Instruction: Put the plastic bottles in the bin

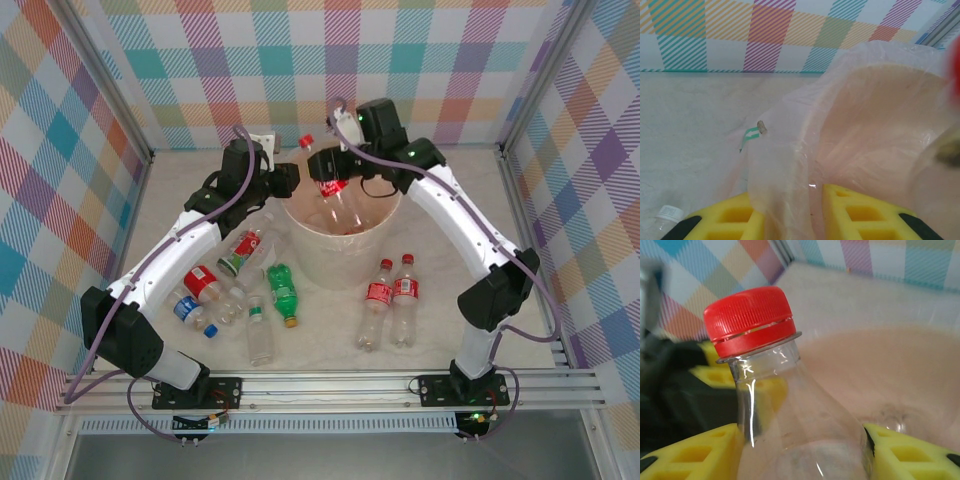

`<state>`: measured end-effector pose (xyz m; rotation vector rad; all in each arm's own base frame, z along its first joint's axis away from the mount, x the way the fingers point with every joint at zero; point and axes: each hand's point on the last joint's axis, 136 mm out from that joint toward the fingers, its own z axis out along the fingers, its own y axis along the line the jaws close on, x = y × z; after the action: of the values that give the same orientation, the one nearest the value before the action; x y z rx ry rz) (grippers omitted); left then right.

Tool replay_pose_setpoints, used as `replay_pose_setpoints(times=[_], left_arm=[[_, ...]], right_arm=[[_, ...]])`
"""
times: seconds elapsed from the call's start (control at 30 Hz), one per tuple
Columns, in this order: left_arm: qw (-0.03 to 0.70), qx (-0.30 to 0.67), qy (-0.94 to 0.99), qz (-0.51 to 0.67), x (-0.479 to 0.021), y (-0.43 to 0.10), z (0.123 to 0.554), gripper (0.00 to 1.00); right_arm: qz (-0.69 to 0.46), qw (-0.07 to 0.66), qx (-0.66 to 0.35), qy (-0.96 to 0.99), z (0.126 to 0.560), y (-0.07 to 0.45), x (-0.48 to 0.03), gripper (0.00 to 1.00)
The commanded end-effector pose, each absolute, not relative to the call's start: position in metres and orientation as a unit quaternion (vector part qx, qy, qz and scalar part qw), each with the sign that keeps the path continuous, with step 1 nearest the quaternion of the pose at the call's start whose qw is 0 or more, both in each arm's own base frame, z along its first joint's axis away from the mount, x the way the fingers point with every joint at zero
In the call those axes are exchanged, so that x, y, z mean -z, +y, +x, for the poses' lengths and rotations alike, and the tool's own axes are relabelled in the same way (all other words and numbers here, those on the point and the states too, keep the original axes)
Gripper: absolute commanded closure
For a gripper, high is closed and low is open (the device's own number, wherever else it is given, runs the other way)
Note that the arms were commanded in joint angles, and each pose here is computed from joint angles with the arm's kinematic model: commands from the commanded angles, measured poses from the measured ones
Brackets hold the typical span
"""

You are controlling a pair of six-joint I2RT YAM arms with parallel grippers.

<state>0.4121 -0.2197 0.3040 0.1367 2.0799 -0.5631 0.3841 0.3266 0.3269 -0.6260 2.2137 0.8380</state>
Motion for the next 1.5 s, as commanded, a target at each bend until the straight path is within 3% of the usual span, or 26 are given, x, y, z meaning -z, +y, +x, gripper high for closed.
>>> replay_pose_setpoints(times=[0.0, 0.23, 0.53, 0.7, 0.9, 1.23, 1.47], left_arm=[[0.370, 0.200, 0.902, 0.094, -0.238, -0.229, 0.384, 0.71], [0.371, 0.198, 0.902, 0.092, -0.238, -0.228, 0.384, 0.71], [0.372, 0.199, 0.902, 0.094, -0.239, -0.228, 0.384, 0.71], [0.373, 0.199, 0.902, 0.095, -0.240, -0.228, 0.384, 0.71], [0.373, 0.197, 0.902, 0.094, -0.239, -0.228, 0.384, 0.71], [0.371, 0.197, 0.903, 0.095, -0.238, -0.228, 0.384, 0.71], [0.367, 0.192, 0.905, 0.097, -0.233, -0.229, 0.384, 0.71]], right_arm=[[-0.270, 0.341, -0.315, 0.843, 0.373, 0.324, -0.319, 0.43], [-0.270, 0.322, -0.291, 0.859, 0.372, 0.317, -0.289, 0.42], [-0.276, 0.299, -0.274, 0.871, 0.374, 0.316, -0.264, 0.23], [-0.282, 0.305, -0.278, 0.866, 0.375, 0.318, -0.276, 0.17], [-0.286, 0.325, -0.292, 0.853, 0.358, 0.311, -0.335, 0.12], [-0.195, 0.405, -0.218, 0.866, 0.330, 0.236, -0.406, 0.06], [-0.061, 0.399, -0.187, 0.896, 0.302, 0.152, -0.391, 0.08]])
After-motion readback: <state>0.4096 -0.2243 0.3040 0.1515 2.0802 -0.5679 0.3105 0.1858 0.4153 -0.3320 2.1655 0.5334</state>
